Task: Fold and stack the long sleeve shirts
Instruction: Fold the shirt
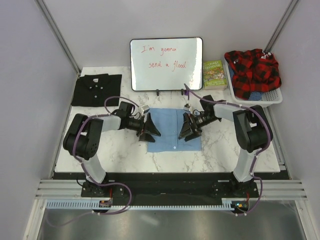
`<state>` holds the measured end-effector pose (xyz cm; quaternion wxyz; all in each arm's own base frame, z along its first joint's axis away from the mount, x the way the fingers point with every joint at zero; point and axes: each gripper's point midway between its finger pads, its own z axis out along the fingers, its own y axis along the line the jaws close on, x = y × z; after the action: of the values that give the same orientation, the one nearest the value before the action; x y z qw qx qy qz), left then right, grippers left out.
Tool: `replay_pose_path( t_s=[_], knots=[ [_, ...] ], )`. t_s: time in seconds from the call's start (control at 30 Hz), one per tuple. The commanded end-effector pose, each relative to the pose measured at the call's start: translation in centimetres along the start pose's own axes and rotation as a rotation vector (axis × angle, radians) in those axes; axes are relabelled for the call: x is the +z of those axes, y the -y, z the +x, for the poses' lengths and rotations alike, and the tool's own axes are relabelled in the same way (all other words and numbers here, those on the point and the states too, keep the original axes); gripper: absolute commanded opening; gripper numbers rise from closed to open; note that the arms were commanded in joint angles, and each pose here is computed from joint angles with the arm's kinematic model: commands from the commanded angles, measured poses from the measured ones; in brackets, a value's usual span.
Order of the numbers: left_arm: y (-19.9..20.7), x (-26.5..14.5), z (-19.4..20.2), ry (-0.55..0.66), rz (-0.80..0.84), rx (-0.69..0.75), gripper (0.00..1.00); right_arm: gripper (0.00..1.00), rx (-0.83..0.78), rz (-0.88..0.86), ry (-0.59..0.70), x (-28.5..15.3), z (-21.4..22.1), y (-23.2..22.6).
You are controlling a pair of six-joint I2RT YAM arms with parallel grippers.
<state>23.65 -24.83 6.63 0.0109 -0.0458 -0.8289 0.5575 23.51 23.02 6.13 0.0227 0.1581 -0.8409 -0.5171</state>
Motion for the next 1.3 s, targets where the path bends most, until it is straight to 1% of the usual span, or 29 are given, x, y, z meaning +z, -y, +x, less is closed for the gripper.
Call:
replay_pose_path(
  t_s=[0.0,0.03,0.07,0.13,0.2,0.23,0.4,0.43,0.47,0.53,0.6,0.63,0.67,0.7,0.73,0.77,0.8,0.83,0.9,0.93,0.97,1.0,1.03,1.07,1.1,1.17,1.2,1.23,1.27],
  knots=[
    [7.2,-2.2,-3.6,0.095,0.045,0.350,0.92,0.98,-0.282,0.058,0.128,-3.6,-5.9,-4.7],
    [8.9,-2.1,-5.9,0.137,0.032,0.415,0.92,0.98,-0.274,0.070,0.165,-3.5,-7.6,-4.5],
    [7.8,-1.2,-7.2,0.131,0.015,0.373,0.91,0.98,-0.292,0.077,0.190,-3.6,-9.0,-4.5],
    [8.6,-0.2,-10.6,0.159,0.015,0.387,0.89,0.98,-0.241,0.087,0.195,-2.7,-10.6,-2.5],
    [5.8,1.5,-12.8,0.151,0.001,0.294,0.86,0.98,-0.228,0.087,0.207,-2.7,-12.4,-1.6],
    [6.2,1.7,-14.2,0.162,0.009,0.299,0.86,0.98,-0.193,0.093,0.192,-2.0,-12.5,-0.1],
    [1.2,3.3,-16.5,0.179,-0.044,0.210,0.83,0.98,-0.157,0.147,0.181,-1.7,-13.2,4.2],
    [0.0,3.4,-16.5,0.182,-0.060,0.178,0.83,0.98,-0.130,0.154,0.161,-1.3,-12.7,5.3],
    [-0.7,3.4,-16.4,0.183,-0.069,0.144,0.83,0.98,-0.164,0.179,0.156,-1.5,-13.0,6.0],
    [-2.8,3.5,-15.5,0.172,-0.090,0.076,0.82,0.98,-0.156,0.209,0.118,-1.3,-12.5,7.5],
    [-3.4,3.5,-14.5,0.164,-0.108,0.056,0.81,0.98,-0.217,0.285,0.115,-1.7,-14.0,8.4],
    [-3.7,3.4,-12.9,0.153,-0.123,0.031,0.81,0.98,-0.219,0.313,0.102,-1.6,-14.3,9.1],
    [-3.4,3.4,-11.9,0.145,-0.127,0.032,0.81,0.98,-0.262,0.350,0.126,-2.2,-16.1,8.9],
    [-3.2,3.9,-10.4,0.123,-0.134,0.031,0.81,0.98,-0.301,0.398,0.121,-2.0,-16.9,9.2],
    [-4.0,4.2,-7.3,0.076,-0.146,-0.012,0.81,0.98,-0.310,0.425,0.110,-1.7,-17.3,10.0],
    [-2.7,4.3,-5.6,0.049,-0.132,0.014,0.81,0.98,-0.360,0.442,0.128,-1.8,-19.0,9.2],
    [-3.1,5.4,-1.3,-0.045,-0.147,-0.019,0.81,0.98,-0.396,0.449,0.118,-0.9,-19.5,8.5],
    [-2.5,5.8,0.9,-0.099,-0.129,-0.022,0.81,0.98,-0.437,0.452,0.115,-0.7,-20.3,7.7],
    [-0.2,5.6,3.8,-0.136,-0.100,0.047,0.82,0.98,-0.478,0.400,0.093,0.2,-20.0,5.1],
    [1.5,5.2,3.9,-0.146,-0.046,0.086,0.82,0.98,-0.503,0.356,0.100,-0.3,-19.5,2.6],
    [2.8,4.4,3.9,-0.151,-0.014,0.121,0.82,0.98,-0.517,0.333,0.103,-0.7,-19.0,1.2],
    [5.0,2.7,2.0,-0.092,0.021,0.177,0.82,0.98,-0.530,0.325,0.110,-1.3,-18.4,0.1],
    [5.7,1.5,1.3,-0.059,0.030,0.194,0.82,0.98,-0.552,0.325,0.128,-2.5,-17.3,-1.9],
    [6.2,0.3,0.4,-0.012,0.032,0.217,0.83,0.97,-0.560,0.327,0.133,-2.9,-16.7,-2.5],
    [6.9,-1.8,-1.5,0.074,0.026,0.244,0.83,0.96,-0.567,0.328,0.136,-3.1,-16.1,-3.2],
    [6.7,-3.6,-3.5,0.161,-0.019,0.261,0.84,0.93,-0.552,0.378,0.155,-3.4,-14.9,-3.4],
    [6.4,-4.8,-4.7,0.207,-0.041,0.247,0.83,0.91,-0.576,0.396,0.163,-2.9,-14.9,-3.8],
    [6.0,-5.3,-5.5,0.237,-0.064,0.235,0.83,0.86,-0.565,0.416,0.141,-2.2,-14.1,-3.1],
    [5.8,-5.7,-6.0,0.255,-0.071,0.223,0.84,0.84,-0.588,0.424,0.113,-1.0,-13.6,-3.3]
  ],
)
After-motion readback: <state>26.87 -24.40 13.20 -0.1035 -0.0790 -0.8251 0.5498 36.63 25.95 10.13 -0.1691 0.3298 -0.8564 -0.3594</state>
